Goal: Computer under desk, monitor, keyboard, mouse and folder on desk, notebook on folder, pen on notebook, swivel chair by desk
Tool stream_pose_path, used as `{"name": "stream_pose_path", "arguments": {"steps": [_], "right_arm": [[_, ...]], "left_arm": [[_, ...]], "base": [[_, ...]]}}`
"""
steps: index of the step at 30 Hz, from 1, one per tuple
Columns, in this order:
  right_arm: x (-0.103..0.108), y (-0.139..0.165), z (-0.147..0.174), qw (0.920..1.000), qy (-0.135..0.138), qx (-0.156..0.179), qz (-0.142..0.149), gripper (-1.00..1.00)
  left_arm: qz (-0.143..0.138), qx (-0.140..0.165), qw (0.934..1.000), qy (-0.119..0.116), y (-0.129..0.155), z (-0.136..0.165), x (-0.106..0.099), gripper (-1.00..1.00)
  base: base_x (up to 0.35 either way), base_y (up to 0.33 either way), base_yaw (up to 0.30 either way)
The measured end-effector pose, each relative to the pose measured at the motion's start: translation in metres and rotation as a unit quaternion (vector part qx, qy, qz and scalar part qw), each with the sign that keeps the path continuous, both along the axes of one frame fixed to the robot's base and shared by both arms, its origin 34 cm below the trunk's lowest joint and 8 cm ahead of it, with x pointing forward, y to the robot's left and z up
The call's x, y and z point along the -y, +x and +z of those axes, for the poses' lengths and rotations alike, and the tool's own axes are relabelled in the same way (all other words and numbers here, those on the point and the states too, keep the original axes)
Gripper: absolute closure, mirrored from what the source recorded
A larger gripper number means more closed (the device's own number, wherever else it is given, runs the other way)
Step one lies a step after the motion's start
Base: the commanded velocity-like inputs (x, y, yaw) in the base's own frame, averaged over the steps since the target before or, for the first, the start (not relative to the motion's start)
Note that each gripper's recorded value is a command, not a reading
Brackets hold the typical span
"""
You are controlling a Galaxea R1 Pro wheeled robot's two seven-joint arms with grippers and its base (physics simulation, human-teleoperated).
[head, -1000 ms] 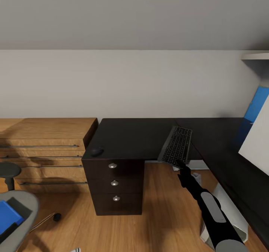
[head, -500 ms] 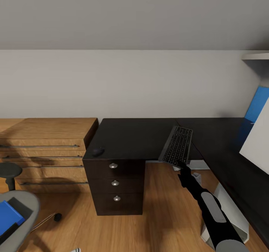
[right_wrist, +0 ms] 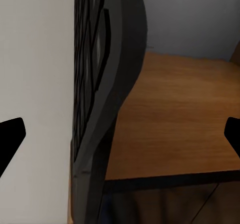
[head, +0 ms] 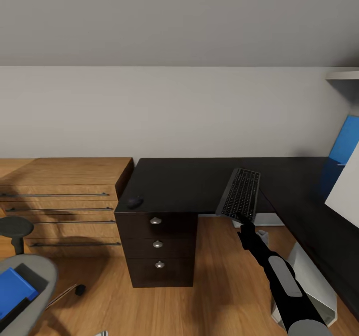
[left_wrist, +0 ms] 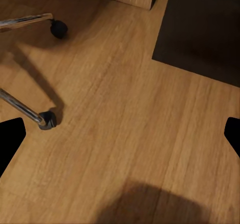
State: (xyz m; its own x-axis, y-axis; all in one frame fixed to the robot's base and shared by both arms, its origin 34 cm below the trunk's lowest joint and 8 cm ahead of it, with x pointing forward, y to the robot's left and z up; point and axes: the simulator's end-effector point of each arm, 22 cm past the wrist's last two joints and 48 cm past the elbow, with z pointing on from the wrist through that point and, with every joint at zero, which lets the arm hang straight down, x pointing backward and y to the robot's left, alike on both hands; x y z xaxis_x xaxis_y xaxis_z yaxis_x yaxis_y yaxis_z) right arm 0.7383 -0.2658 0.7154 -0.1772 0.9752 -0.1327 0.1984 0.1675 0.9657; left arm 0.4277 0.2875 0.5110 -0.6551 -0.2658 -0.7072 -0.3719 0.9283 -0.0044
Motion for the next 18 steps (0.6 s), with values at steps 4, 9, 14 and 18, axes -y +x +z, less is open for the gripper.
{"name": "stream_pose_path", "arguments": {"steps": [4, 9, 14, 18], "right_arm": [[0.0008, -0.0002, -0.0001, 1.0, 0.0, 0.0, -0.001, -1.0], [0.0007, 0.0, 0.0005, 1.0, 0.0, 0.002, -0.001, -1.0], [0.0009, 0.0009, 0.0027, 1.0, 0.0, 0.005, -0.002, -1.0], [0.006, 0.0018, 0.0041, 0.9999, -0.005, 0.009, -0.013, -1.0]], "left_arm": [[0.0, -0.001, 1.0, 0.0, -0.0005, -0.0004, -0.0001, -1.0], [0.0, -0.001, 1.0, 0.0, -0.0008, -0.0005, 0.0, -1.0], [0.0, -0.001, 1.0, 0.0, -0.0009, -0.0007, 0.0001, -1.0], [0.0, -0.005, 1.0, -0.001, -0.0031, -0.0033, 0.0009, -1.0]], "base": [[0.0, 0.004, 0.0], [0.0, 0.001, 0.0], [0.0, 0.0, 0.0], [0.0, 0.0, 0.0]]}}
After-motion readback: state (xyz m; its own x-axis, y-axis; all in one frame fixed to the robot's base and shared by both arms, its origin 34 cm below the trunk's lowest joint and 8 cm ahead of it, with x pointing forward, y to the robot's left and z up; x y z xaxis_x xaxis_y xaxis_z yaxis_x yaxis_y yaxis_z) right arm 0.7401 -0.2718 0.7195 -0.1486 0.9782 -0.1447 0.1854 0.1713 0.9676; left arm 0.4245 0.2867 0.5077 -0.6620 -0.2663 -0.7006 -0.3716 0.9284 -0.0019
